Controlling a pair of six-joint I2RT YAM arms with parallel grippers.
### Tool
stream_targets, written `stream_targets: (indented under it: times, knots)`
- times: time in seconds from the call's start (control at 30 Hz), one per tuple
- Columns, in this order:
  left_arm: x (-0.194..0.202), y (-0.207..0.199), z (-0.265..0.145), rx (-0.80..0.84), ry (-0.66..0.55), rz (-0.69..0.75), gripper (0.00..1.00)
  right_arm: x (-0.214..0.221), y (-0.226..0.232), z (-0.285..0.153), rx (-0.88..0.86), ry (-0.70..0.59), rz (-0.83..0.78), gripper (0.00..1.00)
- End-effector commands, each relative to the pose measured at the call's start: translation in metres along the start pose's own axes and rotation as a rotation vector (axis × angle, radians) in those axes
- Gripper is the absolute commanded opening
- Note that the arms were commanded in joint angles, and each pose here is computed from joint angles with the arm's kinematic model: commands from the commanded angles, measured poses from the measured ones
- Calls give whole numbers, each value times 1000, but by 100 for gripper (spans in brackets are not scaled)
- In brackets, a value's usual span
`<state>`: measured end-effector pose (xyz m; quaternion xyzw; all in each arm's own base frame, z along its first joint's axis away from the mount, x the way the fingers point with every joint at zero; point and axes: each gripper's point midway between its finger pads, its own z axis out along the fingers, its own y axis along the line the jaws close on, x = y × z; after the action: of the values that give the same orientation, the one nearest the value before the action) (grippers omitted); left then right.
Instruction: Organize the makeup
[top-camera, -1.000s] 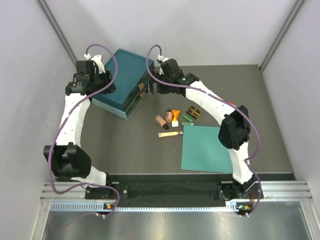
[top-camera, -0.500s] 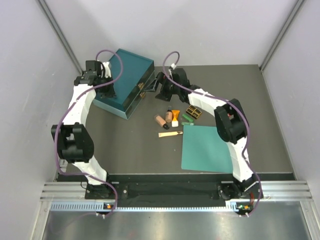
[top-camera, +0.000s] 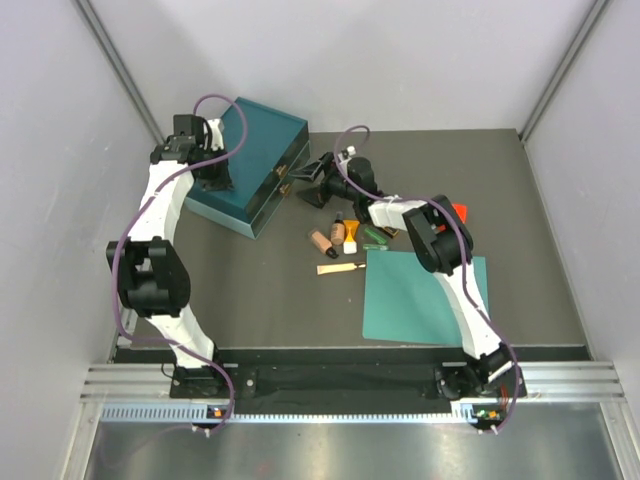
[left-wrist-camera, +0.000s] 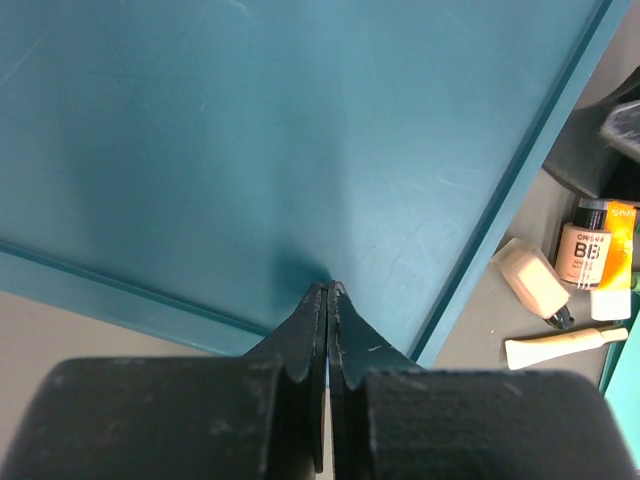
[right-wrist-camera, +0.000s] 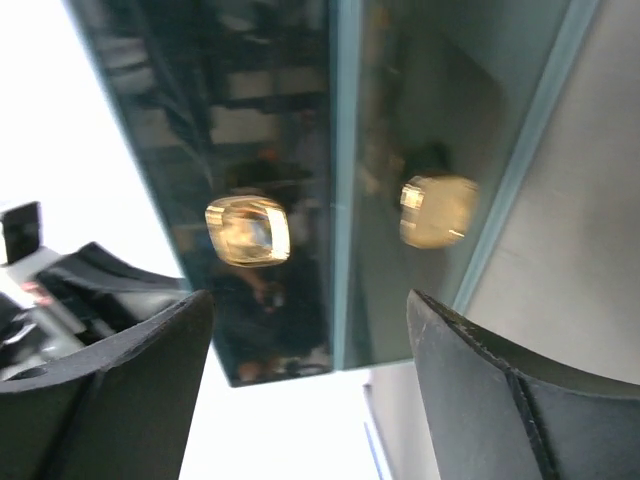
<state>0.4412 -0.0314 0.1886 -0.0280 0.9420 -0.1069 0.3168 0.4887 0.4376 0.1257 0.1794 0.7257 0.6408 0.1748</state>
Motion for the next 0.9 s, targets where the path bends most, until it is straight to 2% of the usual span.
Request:
stream_targets:
  times: [0.0, 0.53, 0.87]
  knots:
    - [7, 1, 0, -16, 37, 7, 0, -1, 75, 1, -249, 11, -59, 77]
    - [13, 3, 6, -13, 69, 10, 0, -10, 61, 18, -201, 3, -39, 71]
    - [16, 10, 6, -52, 85, 9, 0, -2, 48, 35, -152, 35, -14, 58]
